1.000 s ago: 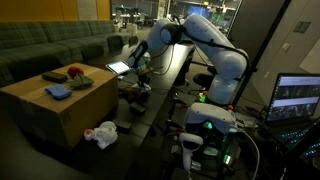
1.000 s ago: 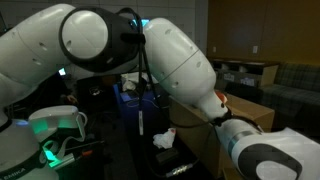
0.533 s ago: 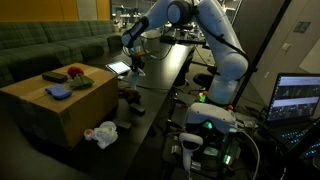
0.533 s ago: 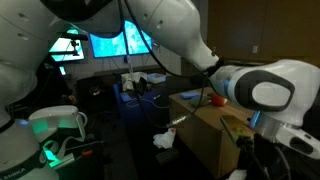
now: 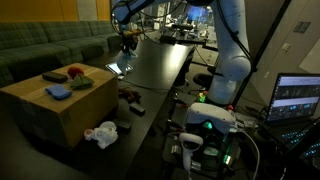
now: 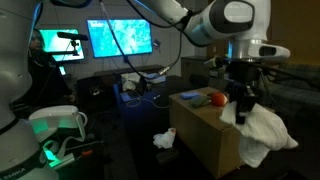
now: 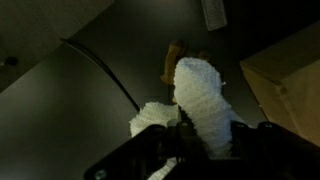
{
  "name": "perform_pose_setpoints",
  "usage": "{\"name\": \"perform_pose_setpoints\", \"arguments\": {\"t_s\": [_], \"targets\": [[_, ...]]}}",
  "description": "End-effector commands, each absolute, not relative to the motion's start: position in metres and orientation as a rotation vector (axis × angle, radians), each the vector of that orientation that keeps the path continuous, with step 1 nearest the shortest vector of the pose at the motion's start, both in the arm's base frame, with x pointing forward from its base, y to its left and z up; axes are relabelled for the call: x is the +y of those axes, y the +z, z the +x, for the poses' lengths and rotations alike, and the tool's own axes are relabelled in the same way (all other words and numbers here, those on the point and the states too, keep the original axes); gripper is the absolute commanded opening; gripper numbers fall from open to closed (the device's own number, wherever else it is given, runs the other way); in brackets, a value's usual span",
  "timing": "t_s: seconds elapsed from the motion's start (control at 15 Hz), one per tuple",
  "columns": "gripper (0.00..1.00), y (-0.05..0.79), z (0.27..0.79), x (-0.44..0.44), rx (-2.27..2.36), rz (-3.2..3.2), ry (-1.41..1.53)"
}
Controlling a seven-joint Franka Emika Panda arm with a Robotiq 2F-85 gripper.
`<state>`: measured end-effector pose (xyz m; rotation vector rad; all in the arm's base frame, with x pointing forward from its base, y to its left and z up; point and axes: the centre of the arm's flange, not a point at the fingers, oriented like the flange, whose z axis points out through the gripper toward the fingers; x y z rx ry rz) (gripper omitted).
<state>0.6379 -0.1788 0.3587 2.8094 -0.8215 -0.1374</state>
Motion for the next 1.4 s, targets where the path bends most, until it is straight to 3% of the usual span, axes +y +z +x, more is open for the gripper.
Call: {"name": "perform_pose_setpoints", "arguments": {"t_s": [0.0, 0.4, 1.07, 1.33], "targets": [[0.04, 0.428, 0.626, -0.110, -0.783, 2.789, 0.029], [0.04, 0.458, 0.668, -0.031, -0.696, 2.810, 0.225], [0.04, 0.325, 0.763, -0.005, -0.491, 2.894, 0.275], [0.04, 0.301, 0.778, -0.004, -0.411, 2.924, 0.269]]}}
